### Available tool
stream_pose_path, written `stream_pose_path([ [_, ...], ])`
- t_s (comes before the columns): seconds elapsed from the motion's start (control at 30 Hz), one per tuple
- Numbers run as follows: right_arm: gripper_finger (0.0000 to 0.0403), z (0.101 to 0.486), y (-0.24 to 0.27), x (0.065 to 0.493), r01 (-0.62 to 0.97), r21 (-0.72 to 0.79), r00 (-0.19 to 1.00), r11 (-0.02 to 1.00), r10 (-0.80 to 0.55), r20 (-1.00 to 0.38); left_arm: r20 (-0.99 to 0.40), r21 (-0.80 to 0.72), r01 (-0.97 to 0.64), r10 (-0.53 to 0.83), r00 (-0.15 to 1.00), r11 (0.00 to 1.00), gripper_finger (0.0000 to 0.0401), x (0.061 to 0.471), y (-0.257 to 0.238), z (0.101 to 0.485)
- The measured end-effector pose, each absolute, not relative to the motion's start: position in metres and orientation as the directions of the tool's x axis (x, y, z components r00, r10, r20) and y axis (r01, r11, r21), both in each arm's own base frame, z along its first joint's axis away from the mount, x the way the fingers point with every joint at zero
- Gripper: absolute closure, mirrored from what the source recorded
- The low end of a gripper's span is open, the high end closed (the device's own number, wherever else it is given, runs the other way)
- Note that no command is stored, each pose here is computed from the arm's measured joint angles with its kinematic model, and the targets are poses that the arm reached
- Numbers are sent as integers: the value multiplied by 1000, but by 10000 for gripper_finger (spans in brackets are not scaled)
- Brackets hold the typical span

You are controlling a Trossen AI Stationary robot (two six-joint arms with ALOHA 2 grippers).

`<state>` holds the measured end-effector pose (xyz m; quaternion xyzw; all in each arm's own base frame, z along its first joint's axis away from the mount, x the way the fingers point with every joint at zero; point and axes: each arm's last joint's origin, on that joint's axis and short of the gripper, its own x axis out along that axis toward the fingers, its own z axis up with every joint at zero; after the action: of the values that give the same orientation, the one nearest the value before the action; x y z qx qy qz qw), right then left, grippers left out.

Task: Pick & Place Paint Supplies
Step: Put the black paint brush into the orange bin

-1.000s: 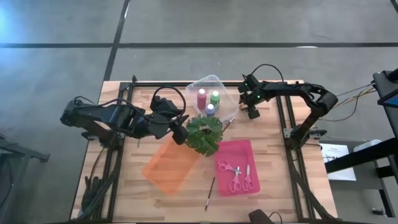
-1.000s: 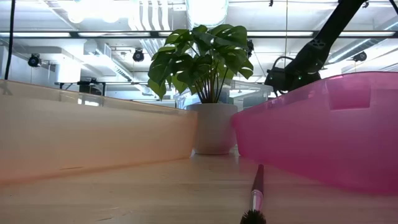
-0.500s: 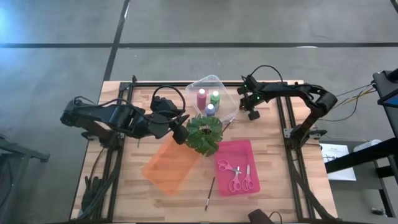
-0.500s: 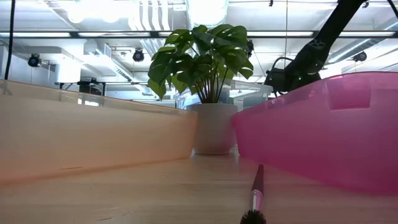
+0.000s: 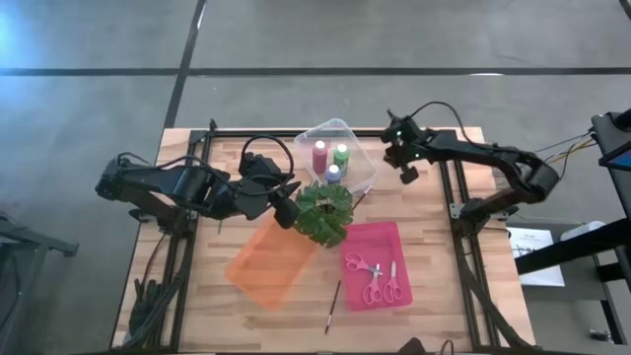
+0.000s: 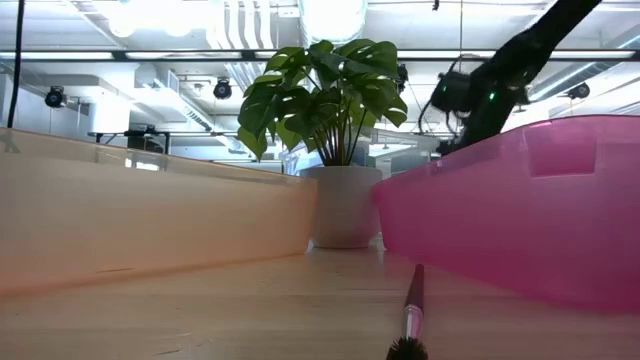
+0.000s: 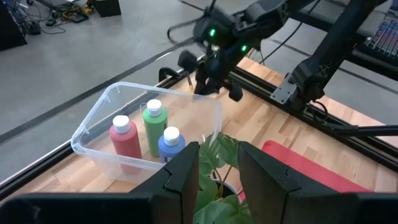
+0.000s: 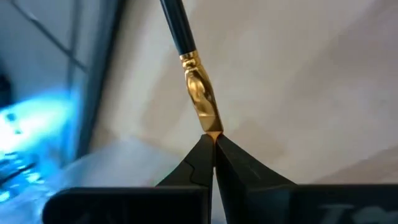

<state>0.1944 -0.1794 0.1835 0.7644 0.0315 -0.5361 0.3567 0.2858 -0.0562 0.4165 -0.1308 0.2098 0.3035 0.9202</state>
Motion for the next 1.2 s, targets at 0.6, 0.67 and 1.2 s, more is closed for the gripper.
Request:
stream_pose_path([
  [0.6,395,292,-117,197,465,867,822,180,-451,-347,-439,-165,-598,484,757,784,283,289,-56,420],
  [0.67,395,303,-106,197,417,844,874,338,-404,-270,-440,-191,-565,445,780,802,283,291,-56,422],
  [1.2,395,381,-37,207,206,545,953,813,-41,-299,-292,-256,-491,418,861,833,282,307,-31,440],
])
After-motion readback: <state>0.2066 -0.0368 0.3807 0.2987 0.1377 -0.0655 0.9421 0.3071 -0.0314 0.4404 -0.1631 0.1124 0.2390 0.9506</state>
